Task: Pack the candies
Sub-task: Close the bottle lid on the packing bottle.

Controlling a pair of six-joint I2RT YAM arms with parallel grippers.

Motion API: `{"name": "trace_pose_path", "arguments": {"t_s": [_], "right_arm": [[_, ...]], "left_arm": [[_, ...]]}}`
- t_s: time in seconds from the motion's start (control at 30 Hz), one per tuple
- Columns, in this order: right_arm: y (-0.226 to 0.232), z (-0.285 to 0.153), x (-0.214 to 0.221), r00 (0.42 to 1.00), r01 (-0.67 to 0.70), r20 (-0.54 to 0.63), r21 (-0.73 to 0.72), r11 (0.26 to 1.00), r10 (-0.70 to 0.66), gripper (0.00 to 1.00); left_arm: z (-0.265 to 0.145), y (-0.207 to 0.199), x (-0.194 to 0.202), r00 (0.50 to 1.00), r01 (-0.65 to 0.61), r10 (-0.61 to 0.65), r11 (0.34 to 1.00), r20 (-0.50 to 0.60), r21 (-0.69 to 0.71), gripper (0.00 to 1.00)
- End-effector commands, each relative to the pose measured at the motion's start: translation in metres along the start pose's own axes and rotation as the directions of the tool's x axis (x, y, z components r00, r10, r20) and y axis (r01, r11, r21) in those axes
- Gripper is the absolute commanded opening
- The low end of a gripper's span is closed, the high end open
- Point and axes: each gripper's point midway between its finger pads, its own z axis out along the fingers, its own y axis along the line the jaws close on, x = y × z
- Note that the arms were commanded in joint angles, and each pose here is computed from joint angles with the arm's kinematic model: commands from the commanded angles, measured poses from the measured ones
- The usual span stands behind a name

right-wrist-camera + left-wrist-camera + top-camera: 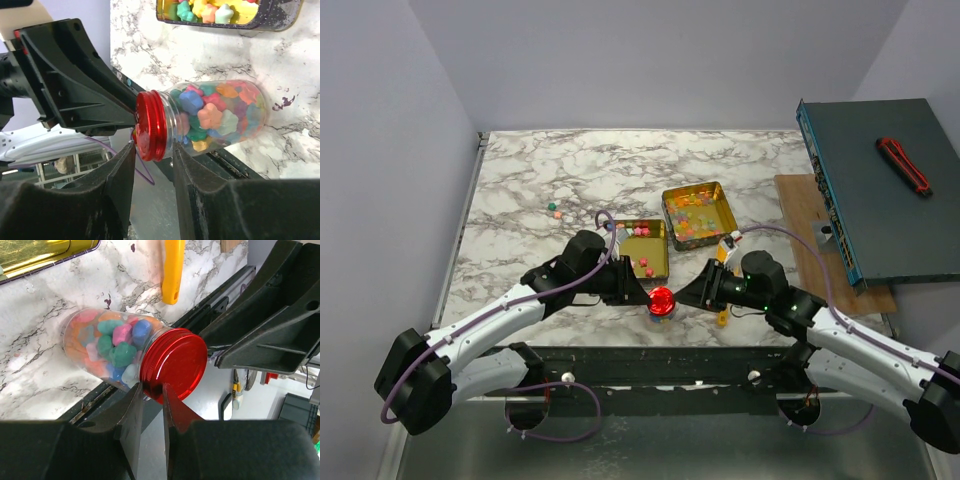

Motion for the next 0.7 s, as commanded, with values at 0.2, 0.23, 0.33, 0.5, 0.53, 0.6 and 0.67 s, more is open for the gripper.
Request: {"name": "trace_pose_path", "arguments": {"t_s": [0.2,0.23,0.33,0.5,0.53,0.6,0.67], "right_arm": [[-0.021,0.006,0.005,0.999,0.027,-0.026,0.075,0.997,-0.025,0.4],[-0.025,0.007,0.006,0.999,0.027,-0.029,0.087,0.996,-0.025,0.4],[-0.037,0.007,0.009,0.999,0.031,-0.037,0.132,0.991,-0.026,0.4],[-0.049,0.005,0.013,0.998,0.037,-0.054,0.176,0.984,-0.028,0.35],[-0.051,0.004,0.014,0.998,0.038,-0.056,0.184,0.982,-0.028,0.35],[-0.053,0.004,0.015,0.998,0.043,-0.058,0.191,0.981,-0.032,0.35],[-0.058,0.003,0.016,0.998,0.043,-0.06,0.21,0.977,-0.031,0.34]], "left_arm": [[-0.003,-0.009,-0.006,0.999,-0.036,0.036,0.999,0.008,0.004,0.23],[-0.003,-0.01,-0.006,0.999,-0.037,0.037,0.999,0.008,0.004,0.23],[-0.004,-0.011,-0.007,0.999,-0.04,0.04,0.999,0.011,0.003,0.26],[-0.004,-0.009,-0.007,0.999,-0.039,0.039,0.999,0.01,-0.005,0.3],[-0.004,-0.009,-0.007,0.999,-0.038,0.038,0.999,0.009,-0.008,0.32],[-0.004,-0.008,-0.007,0.999,-0.038,0.038,0.999,0.009,-0.012,0.35],[-0.004,-0.007,-0.006,0.999,-0.037,0.037,0.999,0.007,-0.015,0.38]]}}
